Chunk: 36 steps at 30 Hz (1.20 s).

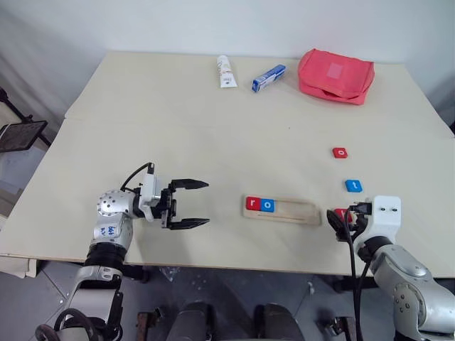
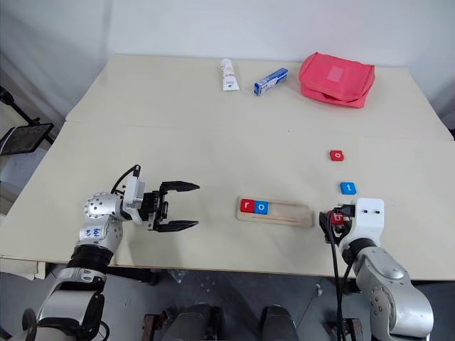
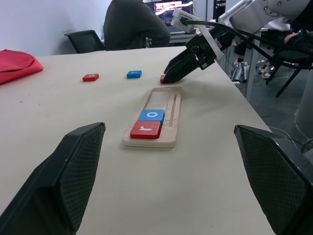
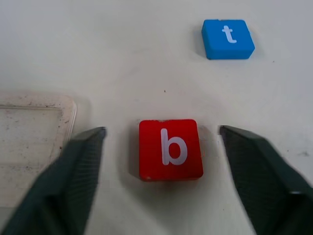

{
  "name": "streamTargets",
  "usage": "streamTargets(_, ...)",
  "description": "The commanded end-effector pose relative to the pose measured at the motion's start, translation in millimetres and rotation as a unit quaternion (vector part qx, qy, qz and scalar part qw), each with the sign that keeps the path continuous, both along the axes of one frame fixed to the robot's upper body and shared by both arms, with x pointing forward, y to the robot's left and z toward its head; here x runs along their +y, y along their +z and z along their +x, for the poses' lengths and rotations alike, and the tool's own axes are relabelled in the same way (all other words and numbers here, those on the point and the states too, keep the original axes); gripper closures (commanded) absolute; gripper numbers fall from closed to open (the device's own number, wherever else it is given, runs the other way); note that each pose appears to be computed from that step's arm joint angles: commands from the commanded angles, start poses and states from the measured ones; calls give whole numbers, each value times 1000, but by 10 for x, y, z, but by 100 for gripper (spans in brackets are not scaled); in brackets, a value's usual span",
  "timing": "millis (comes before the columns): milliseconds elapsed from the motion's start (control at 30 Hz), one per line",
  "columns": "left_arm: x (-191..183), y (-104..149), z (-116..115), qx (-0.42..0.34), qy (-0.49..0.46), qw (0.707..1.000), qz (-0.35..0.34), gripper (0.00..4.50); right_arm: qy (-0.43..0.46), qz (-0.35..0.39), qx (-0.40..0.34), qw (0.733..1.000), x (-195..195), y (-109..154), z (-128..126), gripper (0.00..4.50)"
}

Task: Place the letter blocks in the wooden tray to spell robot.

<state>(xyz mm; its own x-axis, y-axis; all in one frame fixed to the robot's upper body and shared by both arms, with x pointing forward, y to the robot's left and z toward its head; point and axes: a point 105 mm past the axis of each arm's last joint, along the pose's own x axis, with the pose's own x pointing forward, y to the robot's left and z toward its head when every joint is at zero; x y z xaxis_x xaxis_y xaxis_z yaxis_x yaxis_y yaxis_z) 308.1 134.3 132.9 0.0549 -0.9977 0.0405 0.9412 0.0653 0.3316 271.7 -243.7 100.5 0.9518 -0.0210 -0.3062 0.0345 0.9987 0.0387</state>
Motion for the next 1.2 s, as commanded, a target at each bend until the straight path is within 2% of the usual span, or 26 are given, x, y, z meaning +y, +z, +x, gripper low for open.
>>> streamTargets(33, 13, 71, -47, -18, -14, 1000, -1, 0, 20, -13, -35, 999, -17, 219, -26, 6)
streamTargets(200, 0, 63, -46, -15, -15, 1000, -2, 0, 187, -94, -19, 978, 2, 490, -77, 6)
streamTargets(367, -20, 53, -29, -13, -20, 1000, -3, 0, 347, -173, 45, 921, -60, 545, -126, 6)
streamTargets(500, -20, 47, -22, -13, -22, 1000, -3, 0, 408, -213, 77, 884, -195, 571, -45, 6)
streamTargets(667, -46, 46, -25, -19, -18, 1000, -9, 0, 468, -279, 121, 829, -399, 479, 188, 6)
streamTargets(1000, -24, 46, -93, -27, 2, 999, -16, 0, 526, -292, 161, 783, -388, 243, 325, 6)
streamTargets(1100, -14, 45, -115, -28, 7, 999, -17, 0, 527, -283, 169, 784, -374, 202, 337, 60)
streamTargets(1200, -11, 45, -125, -27, 10, 999, -17, 0, 526, -287, 172, 782, -384, 191, 339, 159)
